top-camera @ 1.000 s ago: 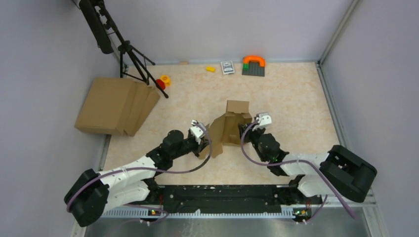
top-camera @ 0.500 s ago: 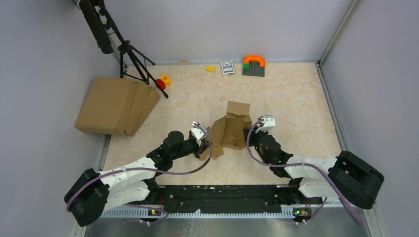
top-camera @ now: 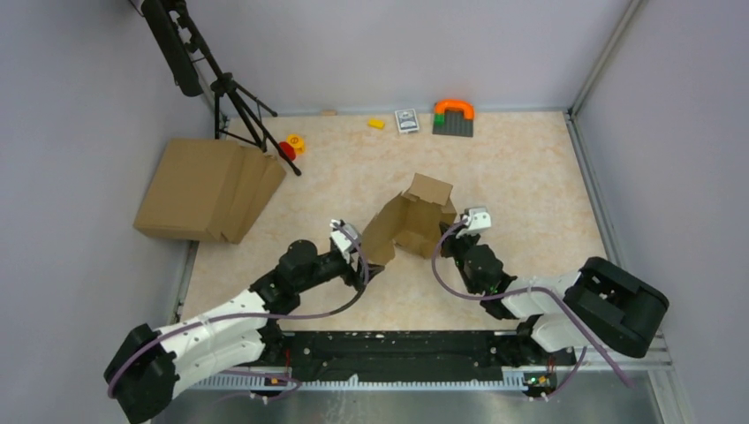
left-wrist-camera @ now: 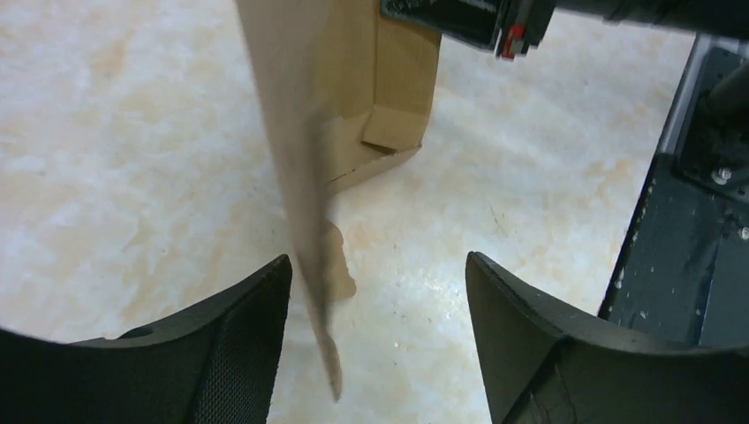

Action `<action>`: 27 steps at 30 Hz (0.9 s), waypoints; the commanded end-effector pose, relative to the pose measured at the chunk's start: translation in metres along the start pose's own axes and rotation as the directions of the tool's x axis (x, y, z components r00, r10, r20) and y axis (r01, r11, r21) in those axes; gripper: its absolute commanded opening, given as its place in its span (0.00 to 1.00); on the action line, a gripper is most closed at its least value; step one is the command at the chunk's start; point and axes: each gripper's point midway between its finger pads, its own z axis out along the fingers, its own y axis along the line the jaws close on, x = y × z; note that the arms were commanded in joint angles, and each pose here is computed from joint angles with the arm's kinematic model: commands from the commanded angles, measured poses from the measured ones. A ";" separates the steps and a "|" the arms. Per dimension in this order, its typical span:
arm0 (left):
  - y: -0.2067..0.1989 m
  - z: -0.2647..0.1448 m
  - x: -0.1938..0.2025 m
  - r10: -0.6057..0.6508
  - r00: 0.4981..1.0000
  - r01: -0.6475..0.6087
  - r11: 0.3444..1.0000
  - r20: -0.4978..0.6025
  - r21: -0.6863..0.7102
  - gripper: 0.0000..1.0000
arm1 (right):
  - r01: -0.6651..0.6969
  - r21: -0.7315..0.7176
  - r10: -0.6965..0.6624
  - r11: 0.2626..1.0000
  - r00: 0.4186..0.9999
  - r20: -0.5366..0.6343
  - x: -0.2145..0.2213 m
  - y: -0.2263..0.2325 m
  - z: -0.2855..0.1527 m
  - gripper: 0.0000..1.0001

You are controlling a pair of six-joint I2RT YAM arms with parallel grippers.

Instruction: Fold the paper box

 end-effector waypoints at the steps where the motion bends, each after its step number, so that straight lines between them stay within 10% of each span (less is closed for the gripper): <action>1: 0.013 -0.015 -0.032 -0.013 0.995 0.023 0.994 0.094 -0.107 0.76 | 0.052 -0.057 -0.044 0.997 0.990 0.130 -0.032 0.015 0.004 0.00; 17: 0.067 -0.019 -0.038 0.016 0.998 0.010 0.931 0.068 -0.365 0.82 | 0.213 -0.107 -0.192 0.971 0.965 0.180 -0.038 0.029 0.013 0.00; 27: 0.059 -0.006 -0.035 0.032 0.999 -0.022 0.966 0.035 -0.259 0.18 | 0.172 -0.046 -0.162 0.984 0.972 0.169 -0.030 0.025 0.026 0.00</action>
